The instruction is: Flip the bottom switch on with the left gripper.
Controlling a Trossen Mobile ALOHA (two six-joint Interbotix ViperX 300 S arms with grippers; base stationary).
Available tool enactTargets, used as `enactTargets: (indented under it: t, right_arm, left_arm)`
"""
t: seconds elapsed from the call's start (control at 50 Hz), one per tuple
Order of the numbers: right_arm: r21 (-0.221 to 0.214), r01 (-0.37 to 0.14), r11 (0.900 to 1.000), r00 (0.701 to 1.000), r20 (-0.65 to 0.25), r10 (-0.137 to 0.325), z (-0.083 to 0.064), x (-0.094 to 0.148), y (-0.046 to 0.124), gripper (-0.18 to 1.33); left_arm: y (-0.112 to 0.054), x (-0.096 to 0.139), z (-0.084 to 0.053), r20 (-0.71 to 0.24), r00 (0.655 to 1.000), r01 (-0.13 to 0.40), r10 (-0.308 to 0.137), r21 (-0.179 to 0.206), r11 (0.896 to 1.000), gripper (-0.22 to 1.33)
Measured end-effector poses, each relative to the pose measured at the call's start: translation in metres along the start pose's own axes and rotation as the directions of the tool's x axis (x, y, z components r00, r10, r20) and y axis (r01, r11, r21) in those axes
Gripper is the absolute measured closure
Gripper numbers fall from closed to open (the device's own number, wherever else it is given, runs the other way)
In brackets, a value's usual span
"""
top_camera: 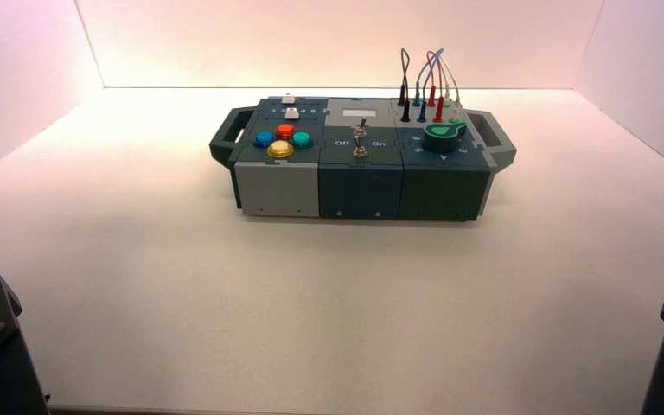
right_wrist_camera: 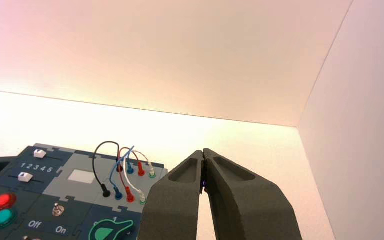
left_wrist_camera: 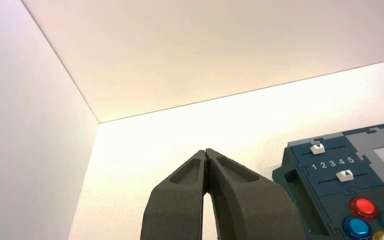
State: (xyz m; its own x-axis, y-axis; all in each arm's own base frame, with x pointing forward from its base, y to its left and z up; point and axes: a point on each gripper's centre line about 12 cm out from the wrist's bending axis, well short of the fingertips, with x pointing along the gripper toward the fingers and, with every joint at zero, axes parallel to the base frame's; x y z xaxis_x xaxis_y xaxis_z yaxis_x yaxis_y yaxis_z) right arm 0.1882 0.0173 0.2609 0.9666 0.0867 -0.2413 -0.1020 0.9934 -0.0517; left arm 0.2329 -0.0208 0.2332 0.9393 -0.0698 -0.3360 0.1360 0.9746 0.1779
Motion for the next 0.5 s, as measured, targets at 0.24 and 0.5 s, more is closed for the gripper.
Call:
enactTargets:
  t: [0.24,0.5]
  right_arm:
    - [0.0,0.0,1.0,1.0,0.0,0.0,0.0,0.0,0.0,1.29]
    - [0.0,0.0,1.0,1.0,0.003,0.0,0.0005,-0.0005,0.0,1.29]
  left_arm:
    - [0.0,0.0,0.0,0.0,1.0,0.0,0.0,0.0,1.0,1.28]
    - [-0.0002,0.0,-0.0003,-0.003,1.0,0.002,-0.002,0.0,1.0,1.28]
